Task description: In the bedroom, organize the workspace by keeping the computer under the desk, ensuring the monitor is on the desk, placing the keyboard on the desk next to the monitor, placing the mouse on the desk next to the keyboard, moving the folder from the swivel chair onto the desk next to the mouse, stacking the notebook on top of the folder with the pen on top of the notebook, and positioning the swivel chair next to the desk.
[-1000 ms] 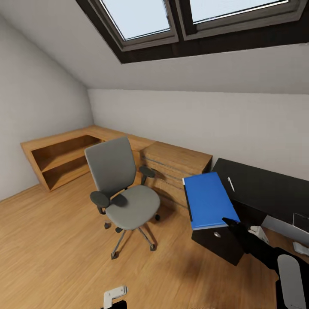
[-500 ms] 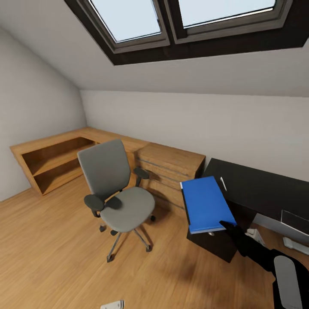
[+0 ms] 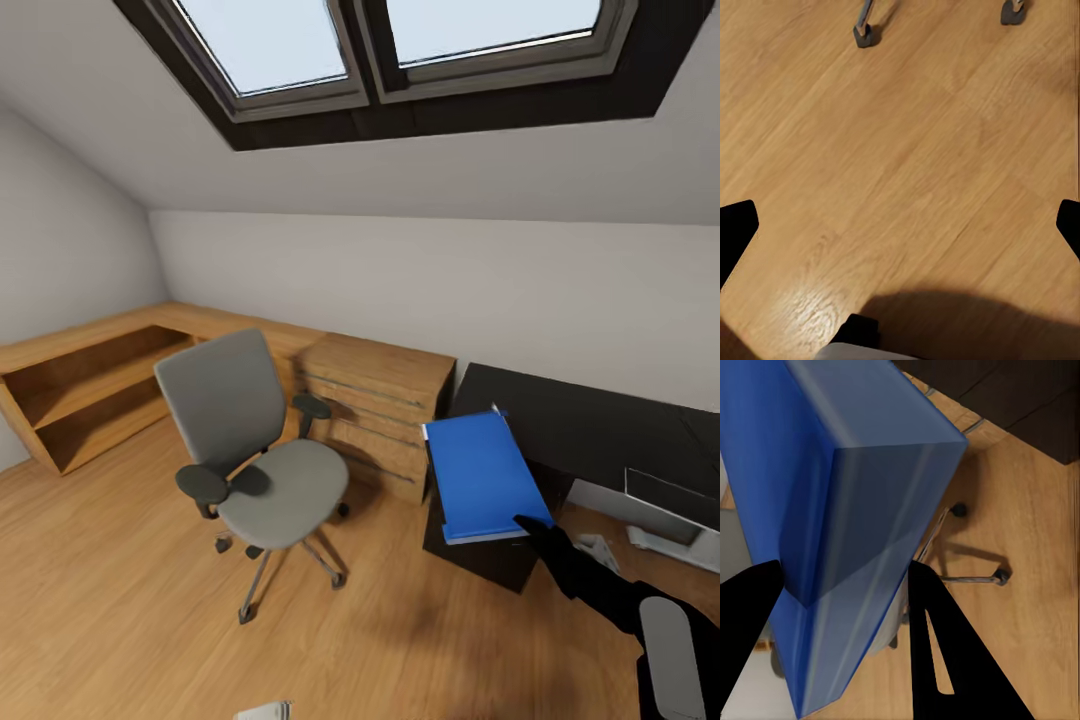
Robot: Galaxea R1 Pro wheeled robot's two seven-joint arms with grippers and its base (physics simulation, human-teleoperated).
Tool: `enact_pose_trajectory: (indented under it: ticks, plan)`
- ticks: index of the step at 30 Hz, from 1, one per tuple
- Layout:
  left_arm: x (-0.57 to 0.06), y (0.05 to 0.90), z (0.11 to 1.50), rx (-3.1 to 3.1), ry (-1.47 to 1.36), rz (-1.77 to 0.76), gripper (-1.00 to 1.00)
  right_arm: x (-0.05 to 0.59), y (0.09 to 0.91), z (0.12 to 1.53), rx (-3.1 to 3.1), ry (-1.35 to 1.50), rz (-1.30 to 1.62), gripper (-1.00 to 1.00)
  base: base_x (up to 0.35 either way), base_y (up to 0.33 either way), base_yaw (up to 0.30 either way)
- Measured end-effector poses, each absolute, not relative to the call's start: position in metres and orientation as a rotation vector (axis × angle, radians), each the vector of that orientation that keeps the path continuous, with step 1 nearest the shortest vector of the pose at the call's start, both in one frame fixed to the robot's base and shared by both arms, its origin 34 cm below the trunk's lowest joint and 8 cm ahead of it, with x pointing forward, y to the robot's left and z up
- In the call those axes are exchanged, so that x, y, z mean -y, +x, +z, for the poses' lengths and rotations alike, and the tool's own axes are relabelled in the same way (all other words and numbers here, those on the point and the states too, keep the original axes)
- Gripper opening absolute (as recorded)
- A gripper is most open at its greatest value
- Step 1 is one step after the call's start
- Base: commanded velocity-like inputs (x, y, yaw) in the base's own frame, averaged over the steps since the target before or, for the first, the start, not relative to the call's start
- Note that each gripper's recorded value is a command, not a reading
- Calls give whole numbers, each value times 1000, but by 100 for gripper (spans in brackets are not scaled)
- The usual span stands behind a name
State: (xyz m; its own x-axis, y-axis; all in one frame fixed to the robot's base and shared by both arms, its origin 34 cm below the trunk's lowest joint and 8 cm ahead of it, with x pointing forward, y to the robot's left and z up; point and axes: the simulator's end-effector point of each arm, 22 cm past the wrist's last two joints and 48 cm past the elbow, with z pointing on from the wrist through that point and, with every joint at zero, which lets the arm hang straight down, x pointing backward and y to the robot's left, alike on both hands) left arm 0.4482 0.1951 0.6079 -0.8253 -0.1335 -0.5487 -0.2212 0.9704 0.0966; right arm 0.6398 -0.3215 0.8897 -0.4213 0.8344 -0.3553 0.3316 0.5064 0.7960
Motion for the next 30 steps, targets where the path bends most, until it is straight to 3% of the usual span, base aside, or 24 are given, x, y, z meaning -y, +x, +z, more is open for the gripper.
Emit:
enact_pose_trajectory:
  ticks: [6,18,30]
  plan:
    - [-196,447,607,-2554,-245,214,100,329,638,889,-1971,968,818,-100,10,11,-298]
    - [-196,447,607,-2556,-246,213,100,358,635,891,-1952,987,764,-100,267,0,-299]
    - [-195,447,607,-2556,-245,212,100,370,633,892,-1947,995,741,-100,26,0,-299]
